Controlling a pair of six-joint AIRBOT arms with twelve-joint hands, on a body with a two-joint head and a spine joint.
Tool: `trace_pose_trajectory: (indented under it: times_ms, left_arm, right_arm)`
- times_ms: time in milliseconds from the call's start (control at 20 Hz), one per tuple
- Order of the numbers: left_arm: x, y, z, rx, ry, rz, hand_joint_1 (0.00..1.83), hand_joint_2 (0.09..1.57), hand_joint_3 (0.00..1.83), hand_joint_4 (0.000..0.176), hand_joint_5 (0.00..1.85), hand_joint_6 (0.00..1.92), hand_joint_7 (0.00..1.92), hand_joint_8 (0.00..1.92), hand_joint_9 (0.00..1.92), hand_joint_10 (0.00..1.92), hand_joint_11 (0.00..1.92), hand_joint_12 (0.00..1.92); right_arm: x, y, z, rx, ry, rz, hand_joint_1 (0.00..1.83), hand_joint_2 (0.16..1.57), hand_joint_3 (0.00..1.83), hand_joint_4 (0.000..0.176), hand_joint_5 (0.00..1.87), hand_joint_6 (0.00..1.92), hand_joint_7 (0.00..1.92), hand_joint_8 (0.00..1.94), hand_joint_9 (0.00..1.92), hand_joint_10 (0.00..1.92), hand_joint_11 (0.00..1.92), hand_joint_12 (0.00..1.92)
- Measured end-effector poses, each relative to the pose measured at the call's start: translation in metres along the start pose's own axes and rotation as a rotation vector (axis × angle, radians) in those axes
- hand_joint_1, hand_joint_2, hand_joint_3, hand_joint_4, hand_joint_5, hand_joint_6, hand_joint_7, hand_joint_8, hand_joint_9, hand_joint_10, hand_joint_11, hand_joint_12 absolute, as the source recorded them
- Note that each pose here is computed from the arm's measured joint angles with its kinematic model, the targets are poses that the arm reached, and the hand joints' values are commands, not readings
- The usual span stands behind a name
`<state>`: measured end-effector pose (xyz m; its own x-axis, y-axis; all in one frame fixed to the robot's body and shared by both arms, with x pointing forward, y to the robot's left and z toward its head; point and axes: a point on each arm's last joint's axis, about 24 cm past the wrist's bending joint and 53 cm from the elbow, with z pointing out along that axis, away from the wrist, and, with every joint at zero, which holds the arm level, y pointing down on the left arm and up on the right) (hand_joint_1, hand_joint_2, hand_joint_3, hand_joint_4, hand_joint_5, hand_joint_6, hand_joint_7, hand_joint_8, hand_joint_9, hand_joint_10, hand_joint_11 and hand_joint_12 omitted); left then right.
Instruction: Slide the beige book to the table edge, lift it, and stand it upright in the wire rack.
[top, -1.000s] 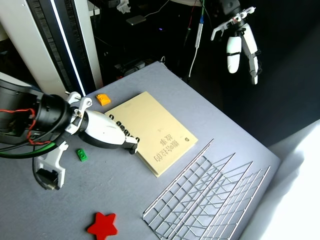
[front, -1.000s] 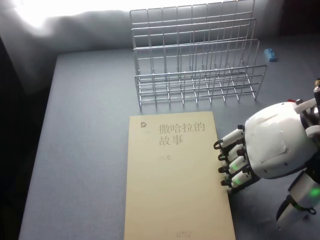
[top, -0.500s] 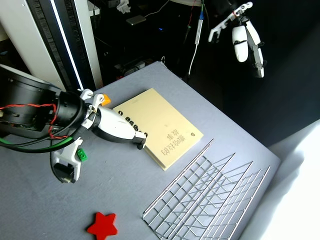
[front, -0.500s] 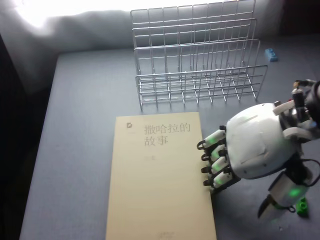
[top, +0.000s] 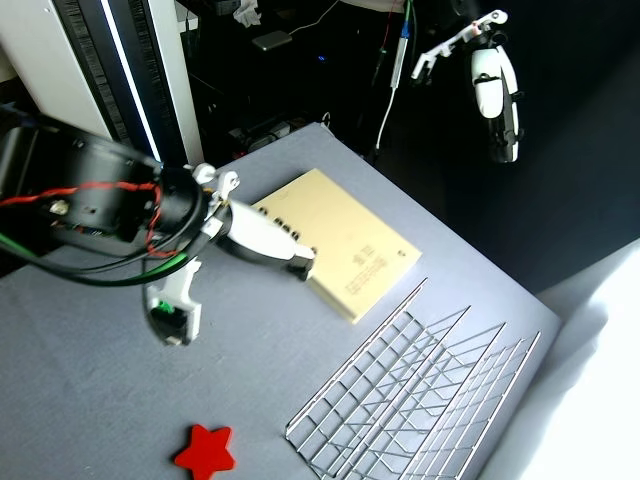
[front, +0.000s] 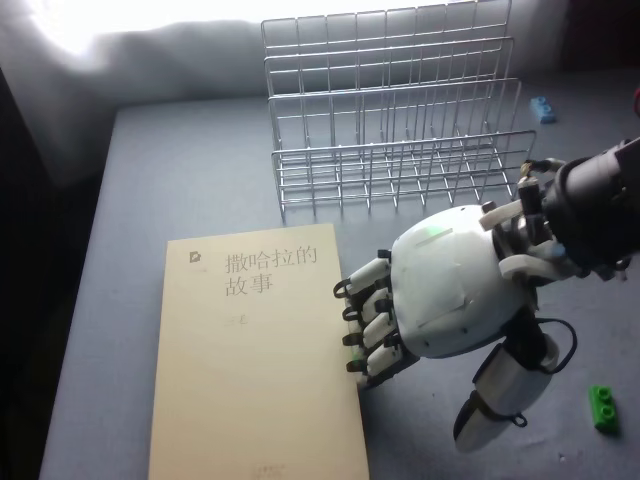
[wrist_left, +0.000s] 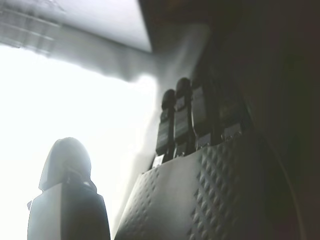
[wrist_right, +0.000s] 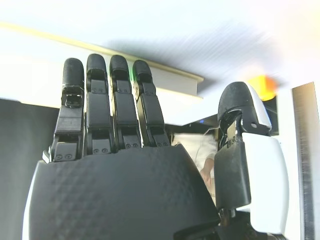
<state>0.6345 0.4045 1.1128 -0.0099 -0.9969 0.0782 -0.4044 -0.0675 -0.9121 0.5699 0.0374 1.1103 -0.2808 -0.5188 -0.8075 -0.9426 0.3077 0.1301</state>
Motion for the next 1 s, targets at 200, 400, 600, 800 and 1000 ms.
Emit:
trace_pose_trajectory:
  times_ms: [200,400,600,800,1000]
  left_arm:
    - [0.004,0.022,0.003,-0.075,0.007,0.066,0.25,1.09,0.0,0.0,0.17,0.0,0.16,0.0,0.12,0.0,0.0,0.33]
    - [0.001,0.024,0.008,-0.131,-0.016,0.075,0.31,1.07,0.0,0.0,0.16,0.0,0.15,0.0,0.12,0.0,0.0,0.31]
    - [0.011,0.033,-0.001,-0.185,0.011,0.164,0.46,1.04,0.0,0.0,0.16,0.0,0.16,0.0,0.12,0.0,0.0,0.34]
    - [0.009,0.06,-0.008,-0.306,0.002,0.207,0.78,1.06,0.0,0.0,0.18,0.0,0.17,0.0,0.13,0.0,0.0,0.42]
    - [-0.001,0.07,-0.012,-0.368,-0.035,0.145,0.92,1.06,0.0,0.0,0.14,0.0,0.09,0.0,0.08,0.0,0.0,0.29]
  right_arm:
    - [0.0,-0.001,0.0,0.002,0.001,-0.001,0.14,1.14,0.0,0.0,0.3,0.0,0.3,0.0,0.3,0.0,0.0,0.86]
    - [-0.004,0.007,0.009,-0.015,-0.003,-0.003,0.15,1.13,0.0,0.0,0.31,0.01,0.33,0.01,0.31,0.01,0.0,0.85]
    - [-0.007,0.015,0.02,-0.03,-0.006,-0.002,0.18,1.12,0.0,0.0,0.33,0.01,0.34,0.0,0.33,0.01,0.0,0.88]
    - [-0.011,0.019,0.025,-0.036,-0.015,-0.007,0.18,1.13,0.0,0.0,0.34,0.01,0.35,0.01,0.35,0.01,0.0,0.94]
    - [-0.019,0.025,0.033,-0.044,-0.031,-0.013,0.16,1.14,0.0,0.0,0.3,0.0,0.32,0.0,0.32,0.0,0.0,0.89]
